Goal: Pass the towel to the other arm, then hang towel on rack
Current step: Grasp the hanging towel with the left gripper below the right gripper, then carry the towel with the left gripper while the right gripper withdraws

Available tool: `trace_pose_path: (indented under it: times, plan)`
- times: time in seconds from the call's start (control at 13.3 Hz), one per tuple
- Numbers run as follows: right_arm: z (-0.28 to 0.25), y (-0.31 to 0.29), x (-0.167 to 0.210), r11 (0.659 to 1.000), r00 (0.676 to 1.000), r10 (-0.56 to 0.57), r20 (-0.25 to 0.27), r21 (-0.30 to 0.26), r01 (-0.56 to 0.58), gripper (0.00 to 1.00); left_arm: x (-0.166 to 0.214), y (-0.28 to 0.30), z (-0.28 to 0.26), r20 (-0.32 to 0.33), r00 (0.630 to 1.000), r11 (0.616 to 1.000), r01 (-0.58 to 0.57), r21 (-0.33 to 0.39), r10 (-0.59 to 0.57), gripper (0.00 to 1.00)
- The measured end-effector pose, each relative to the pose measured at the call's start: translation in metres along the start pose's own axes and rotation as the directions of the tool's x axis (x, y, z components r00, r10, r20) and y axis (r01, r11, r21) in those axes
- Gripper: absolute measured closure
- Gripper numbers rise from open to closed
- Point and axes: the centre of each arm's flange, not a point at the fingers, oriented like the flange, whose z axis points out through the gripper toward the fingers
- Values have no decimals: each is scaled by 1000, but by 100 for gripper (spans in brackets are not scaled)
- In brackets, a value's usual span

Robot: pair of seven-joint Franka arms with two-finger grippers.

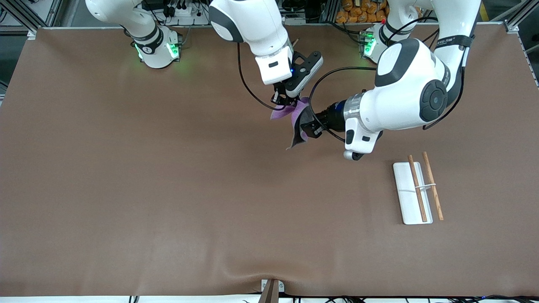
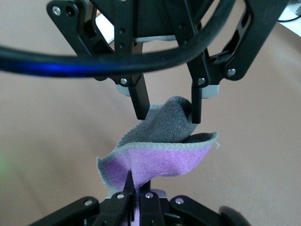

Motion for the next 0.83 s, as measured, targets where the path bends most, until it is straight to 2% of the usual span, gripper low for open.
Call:
trace_pose_path:
  times: [0.08,0.15,0.23,0.3,0.45,0.53,0.83]
  plan:
    - [1,0,0,1000,1000,0,1,0,0,94,0,0,1,1,1000,1000,1,1,-1,51]
    - [2,0,0,1000,1000,0,3,0,0,94,1,0,1,1,1000,1000,1,2,-1,59]
    - [3,0,0,1000,1000,0,4,0,0,94,1,0,2,1,1000,1000,1,2,-1,59]
    - [3,0,0,1000,1000,1,4,0,-1,94,1,0,2,1,1000,1000,1,3,-1,67]
    - [4,1,0,1000,1000,1,5,0,-1,94,1,0,2,1,1000,1000,1,2,-1,90]
    - [4,1,0,1000,1000,1,5,0,-1,94,1,0,1,1,1000,1000,1,1,-1,98]
    - [2,3,2,1000,1000,3,-16,-4,-3,94,5,-5,-22,-12,1000,1000,8,-26,-8,97]
